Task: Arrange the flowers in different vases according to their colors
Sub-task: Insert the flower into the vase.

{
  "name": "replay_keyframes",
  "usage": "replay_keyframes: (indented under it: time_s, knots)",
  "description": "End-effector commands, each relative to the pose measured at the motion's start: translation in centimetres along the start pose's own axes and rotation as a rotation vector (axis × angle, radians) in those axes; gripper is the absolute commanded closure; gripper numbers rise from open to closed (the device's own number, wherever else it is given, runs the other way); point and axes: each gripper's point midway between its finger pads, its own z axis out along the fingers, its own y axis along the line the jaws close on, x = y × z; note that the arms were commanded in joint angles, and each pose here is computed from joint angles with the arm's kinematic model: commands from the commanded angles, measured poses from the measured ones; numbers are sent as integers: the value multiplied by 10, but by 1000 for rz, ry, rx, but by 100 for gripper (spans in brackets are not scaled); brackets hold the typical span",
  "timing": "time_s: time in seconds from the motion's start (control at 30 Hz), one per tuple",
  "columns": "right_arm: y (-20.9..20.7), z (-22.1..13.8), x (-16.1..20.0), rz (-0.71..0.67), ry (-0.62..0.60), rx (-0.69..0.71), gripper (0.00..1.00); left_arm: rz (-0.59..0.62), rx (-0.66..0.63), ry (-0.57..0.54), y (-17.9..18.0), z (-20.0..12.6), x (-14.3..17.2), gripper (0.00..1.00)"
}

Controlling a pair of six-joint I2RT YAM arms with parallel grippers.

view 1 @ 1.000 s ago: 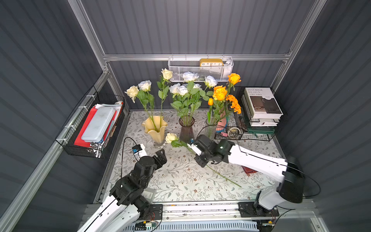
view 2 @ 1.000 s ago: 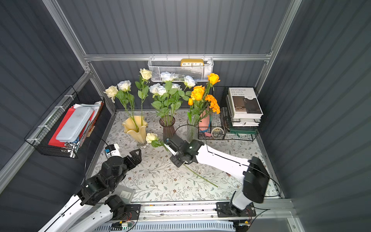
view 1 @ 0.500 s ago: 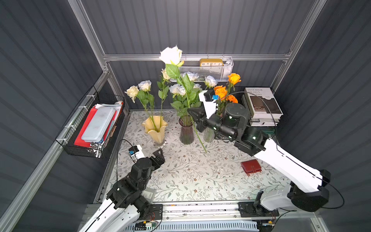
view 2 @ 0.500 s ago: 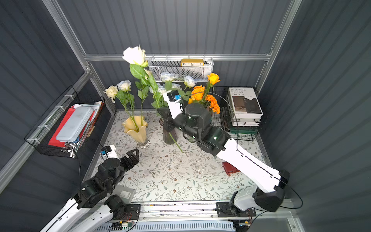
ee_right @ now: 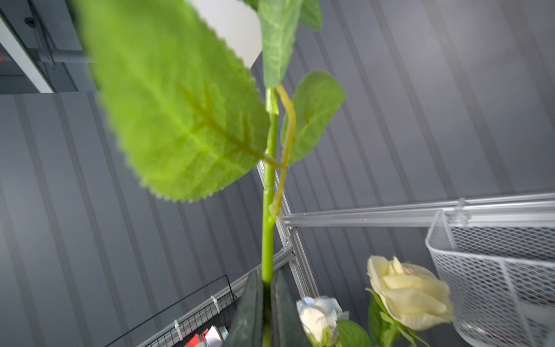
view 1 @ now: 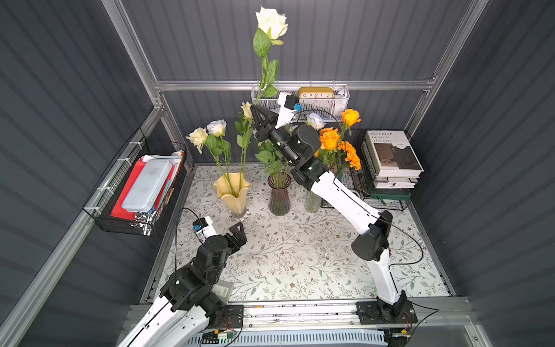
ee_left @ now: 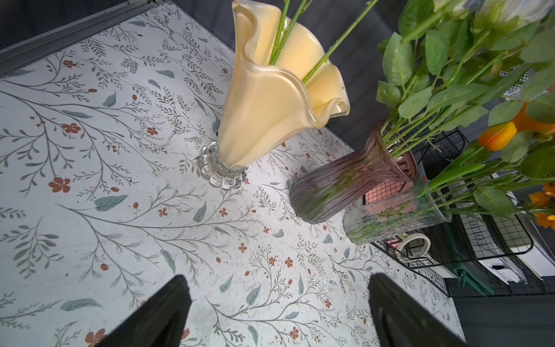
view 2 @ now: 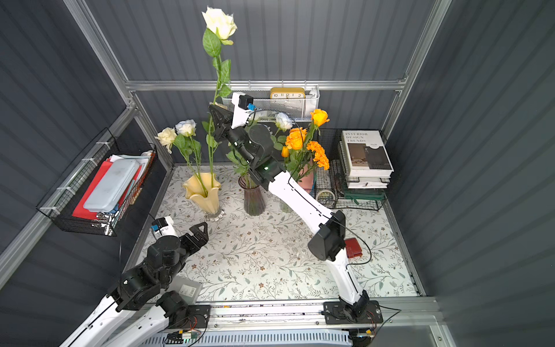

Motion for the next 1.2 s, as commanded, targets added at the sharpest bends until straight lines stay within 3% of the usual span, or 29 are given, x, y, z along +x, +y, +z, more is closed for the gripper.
replay_keyframes:
  time_s: [0.0,0.33,0.37,0.4,0.47,0.6,0.77,0.93,1.17]
  knots:
    - [8,8,2,52,-29,-57,100,3,-17,4,4,1,2,4]
    - [-18,-5,123,150,181,-66,100,-7,-7,-9,5,-2,0,3]
    - [-16,-8,134,140,209,-79,93,-3,-11,-7,5,-1,0,3]
    - [-14,-13,146,118,235,-96,74,-1,-13,-4,5,0,1,3]
    - [-19,-22,161,106,257,-94,48,1,-17,-3,5,0,0,3]
    - [-28,-41,152,133,263,-85,38,-11,-9,-11,5,-3,-1,3]
    - [1,-76,117,91,295,-145,28,-12,8,-24,3,-4,-4,2]
    - [16,-133,94,101,345,-133,25,-14,-7,-36,4,-2,-6,1]
    - [5,-228,110,161,522,14,22,-7,1,-107,-7,-5,-27,1]
